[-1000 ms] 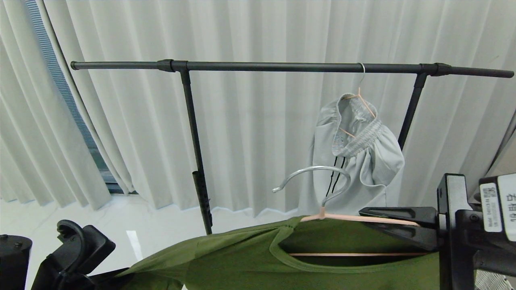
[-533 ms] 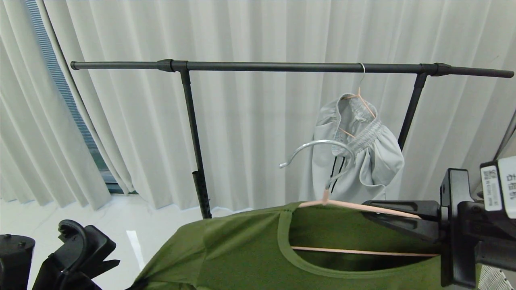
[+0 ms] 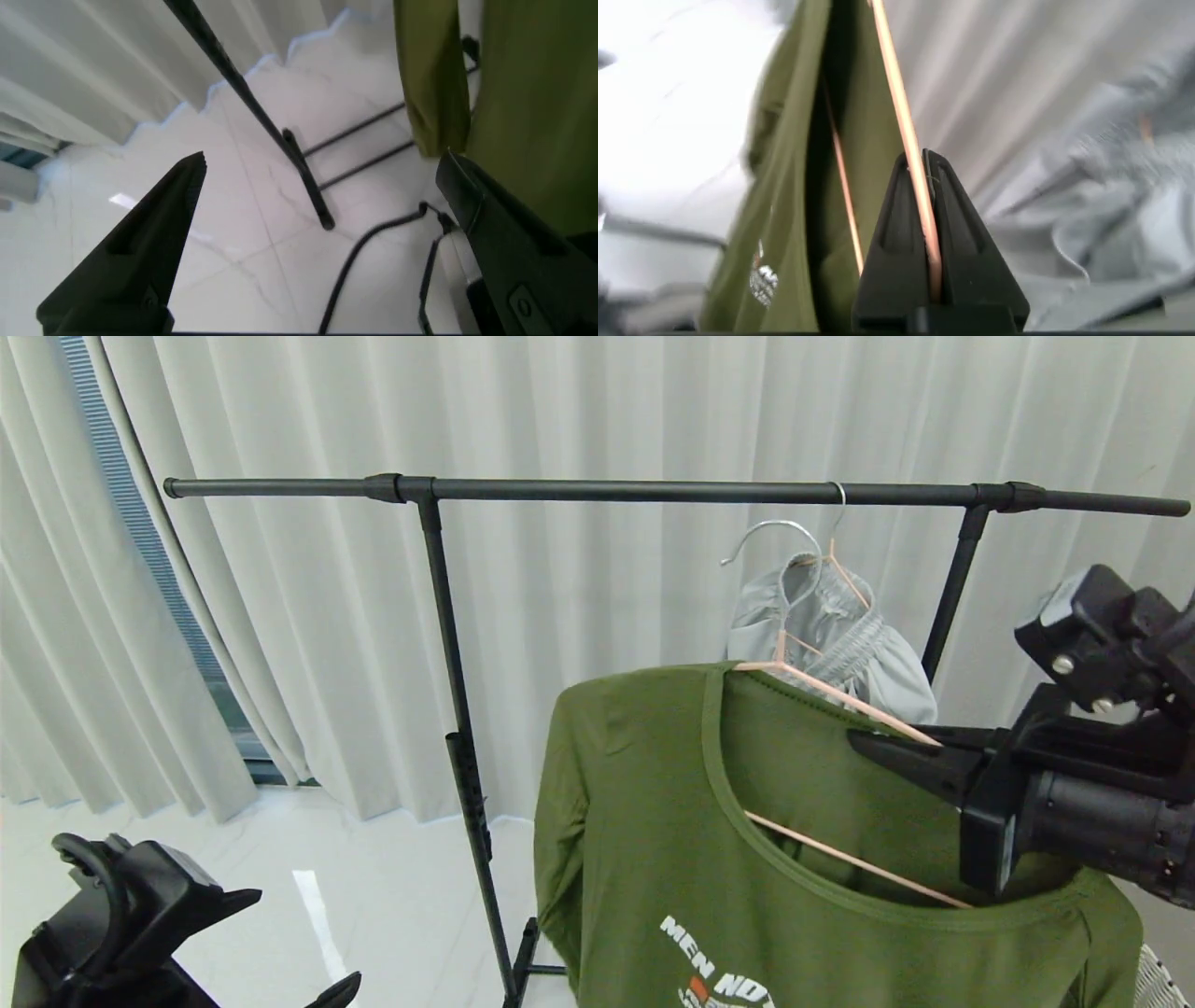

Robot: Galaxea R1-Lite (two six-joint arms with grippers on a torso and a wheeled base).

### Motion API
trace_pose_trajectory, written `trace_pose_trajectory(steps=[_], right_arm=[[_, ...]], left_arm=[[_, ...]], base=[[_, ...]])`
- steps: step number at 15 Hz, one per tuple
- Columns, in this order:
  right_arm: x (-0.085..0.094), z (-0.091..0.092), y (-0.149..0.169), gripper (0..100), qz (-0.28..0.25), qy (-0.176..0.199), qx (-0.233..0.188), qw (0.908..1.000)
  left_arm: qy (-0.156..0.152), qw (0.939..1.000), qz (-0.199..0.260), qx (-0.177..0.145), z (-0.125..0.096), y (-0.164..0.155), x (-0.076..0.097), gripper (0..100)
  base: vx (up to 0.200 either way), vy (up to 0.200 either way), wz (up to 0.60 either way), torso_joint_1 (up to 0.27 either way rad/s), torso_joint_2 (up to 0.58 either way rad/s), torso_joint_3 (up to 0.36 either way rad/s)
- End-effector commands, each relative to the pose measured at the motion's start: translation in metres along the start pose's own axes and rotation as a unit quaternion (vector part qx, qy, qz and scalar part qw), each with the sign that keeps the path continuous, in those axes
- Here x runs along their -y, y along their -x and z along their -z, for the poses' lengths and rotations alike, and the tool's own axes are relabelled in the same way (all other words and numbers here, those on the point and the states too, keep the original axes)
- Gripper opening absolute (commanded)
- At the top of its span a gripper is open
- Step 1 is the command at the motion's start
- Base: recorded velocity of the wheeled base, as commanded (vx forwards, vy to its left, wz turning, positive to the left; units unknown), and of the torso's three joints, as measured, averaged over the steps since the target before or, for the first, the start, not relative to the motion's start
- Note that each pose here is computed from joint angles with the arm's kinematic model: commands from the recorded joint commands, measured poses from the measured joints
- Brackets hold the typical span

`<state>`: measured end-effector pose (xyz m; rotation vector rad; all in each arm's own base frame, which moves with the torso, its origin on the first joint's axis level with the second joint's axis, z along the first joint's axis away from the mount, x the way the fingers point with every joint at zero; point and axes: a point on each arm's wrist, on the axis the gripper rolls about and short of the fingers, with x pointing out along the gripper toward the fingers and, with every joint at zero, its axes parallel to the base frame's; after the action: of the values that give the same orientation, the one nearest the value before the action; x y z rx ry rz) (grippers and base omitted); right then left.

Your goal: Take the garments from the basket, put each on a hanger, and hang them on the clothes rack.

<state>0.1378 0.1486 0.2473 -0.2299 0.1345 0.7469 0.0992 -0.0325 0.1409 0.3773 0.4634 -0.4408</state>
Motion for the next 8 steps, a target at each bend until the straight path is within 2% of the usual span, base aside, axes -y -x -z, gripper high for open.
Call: trace_pose_trajectory(steps=[1,6,8], right_arm=[[0.013,-0.004,-0.025,0,0.046,-0.011,-0.018,0.9987],[0.056,-0.030,-0.059,0,0.125,-0.028,0.005,0.9918],[0.063,-0.035,-0.063,0,0.136,-0.030,0.010,0.9902]], left_arm=[[-0.004,0.9996,-0.010,0.027,-0.007,0.008,-0.002,100],[-0.001,0.9983,-0.021,0.055,-0.020,0.013,-0.006,100],[0.000,0.9983,-0.020,0.056,-0.020,0.013,-0.006,100]], base=[[0.000,0.000,0.00,0.000,0.00,0.000],[0.000,0.000,0.00,0.000,0.00,0.000],[0.200,0.000,0.00,0.002,0.00,0.002]])
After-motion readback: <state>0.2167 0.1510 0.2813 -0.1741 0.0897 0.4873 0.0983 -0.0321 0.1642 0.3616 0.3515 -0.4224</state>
